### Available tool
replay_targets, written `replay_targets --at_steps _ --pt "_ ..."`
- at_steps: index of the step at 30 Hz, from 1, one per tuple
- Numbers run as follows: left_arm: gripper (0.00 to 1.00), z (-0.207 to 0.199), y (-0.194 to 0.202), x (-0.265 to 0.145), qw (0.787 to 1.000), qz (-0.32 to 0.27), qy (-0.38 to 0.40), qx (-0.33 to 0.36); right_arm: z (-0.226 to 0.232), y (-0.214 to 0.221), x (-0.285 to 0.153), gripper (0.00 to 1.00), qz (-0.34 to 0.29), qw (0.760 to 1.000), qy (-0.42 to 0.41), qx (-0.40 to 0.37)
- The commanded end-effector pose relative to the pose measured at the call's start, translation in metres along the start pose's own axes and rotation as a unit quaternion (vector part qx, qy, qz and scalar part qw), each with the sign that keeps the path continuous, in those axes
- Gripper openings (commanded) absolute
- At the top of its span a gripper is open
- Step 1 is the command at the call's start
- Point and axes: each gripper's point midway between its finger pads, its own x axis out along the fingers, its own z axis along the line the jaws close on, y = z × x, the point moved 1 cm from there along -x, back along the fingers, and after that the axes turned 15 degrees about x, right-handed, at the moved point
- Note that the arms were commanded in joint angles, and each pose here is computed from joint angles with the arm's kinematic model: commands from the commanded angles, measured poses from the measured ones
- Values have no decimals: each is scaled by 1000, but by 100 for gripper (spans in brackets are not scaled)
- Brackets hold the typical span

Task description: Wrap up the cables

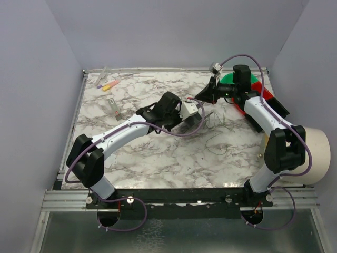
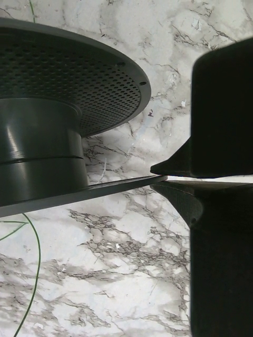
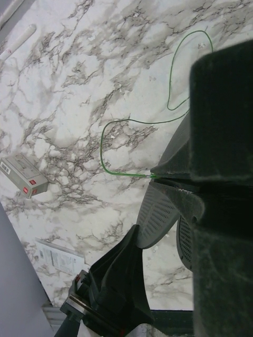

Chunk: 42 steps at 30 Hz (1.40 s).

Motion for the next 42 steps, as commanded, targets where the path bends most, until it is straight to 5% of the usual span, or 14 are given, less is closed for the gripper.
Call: replay_targets --at_steps 1,5,8,27,42 --pt "0 -12 10 10 999 29 22 -19 2 11 -1 2 22 1000 -14 0" --pt "0 -12 11 11 999 30 22 -21 3 12 -5 27 33 999 -3 -19" --pt "0 -12 10 10 999 29 22 -20 6 10 -10 37 37 999 3 -37" --pt "0 4 35 -15 999 22 25 -7 -1 -16 -58 46 86 989 30 -119" --pt "0 12 44 -49 999 -8 48 -18 -13 33 -69 50 182 971 35 -149"
